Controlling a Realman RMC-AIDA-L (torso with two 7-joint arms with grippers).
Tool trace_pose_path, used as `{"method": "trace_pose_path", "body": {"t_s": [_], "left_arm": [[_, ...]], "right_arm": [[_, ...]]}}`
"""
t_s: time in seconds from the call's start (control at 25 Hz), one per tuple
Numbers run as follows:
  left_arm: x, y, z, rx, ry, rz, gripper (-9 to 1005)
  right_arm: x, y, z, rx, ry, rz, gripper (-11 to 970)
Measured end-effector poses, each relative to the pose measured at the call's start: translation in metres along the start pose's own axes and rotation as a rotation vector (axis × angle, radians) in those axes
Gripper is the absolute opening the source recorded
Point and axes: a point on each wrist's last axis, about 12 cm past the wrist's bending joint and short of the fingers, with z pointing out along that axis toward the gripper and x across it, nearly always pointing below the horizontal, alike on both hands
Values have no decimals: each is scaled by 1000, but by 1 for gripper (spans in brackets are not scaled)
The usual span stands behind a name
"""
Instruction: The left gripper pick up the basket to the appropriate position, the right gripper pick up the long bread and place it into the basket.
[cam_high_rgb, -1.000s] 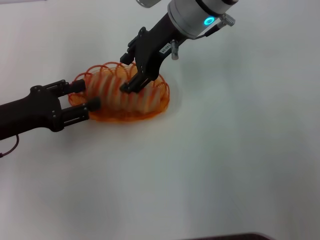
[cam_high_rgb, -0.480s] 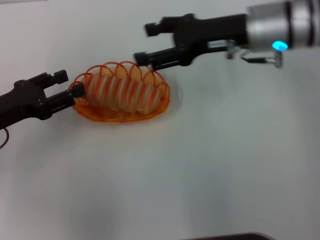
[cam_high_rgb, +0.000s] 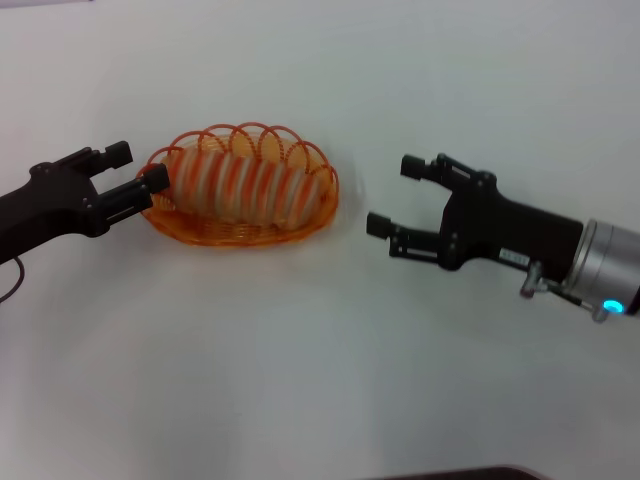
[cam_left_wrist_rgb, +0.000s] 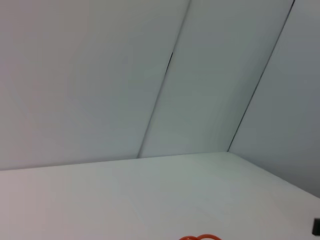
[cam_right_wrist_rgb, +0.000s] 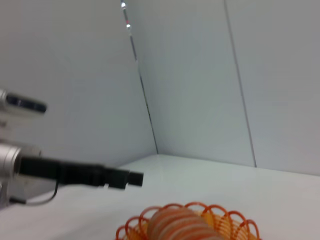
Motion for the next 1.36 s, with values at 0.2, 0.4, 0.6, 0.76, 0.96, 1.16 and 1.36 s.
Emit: {"method": "trace_pose_path", "body": {"t_s": [0.2, 0.4, 0.6, 0.76, 0.96, 1.16, 1.36], "left_arm": [[3, 0, -3, -15, -4, -1, 691], [7, -1, -6, -26, -6, 5, 691], [13, -4, -7, -27, -8, 15, 691], [15, -5, -7, -27, -10, 24, 691], [17, -5, -8, -33, -14, 23, 691], [18, -4, -9, -43, -10, 23, 691], [18, -4, -8, -42, -11, 19, 691]], "right_arm": [[9, 7, -1, 11, -5, -36, 950], [8, 8, -1, 7, -10, -37, 950], [6, 6, 1, 3, -14, -39, 950], [3, 4, 2, 5, -21, -43, 950], [1, 3, 4, 8, -27, -46, 950], [0, 2, 5, 7, -29, -49, 950], [-2, 0, 7, 8, -27, -55, 950]]}}
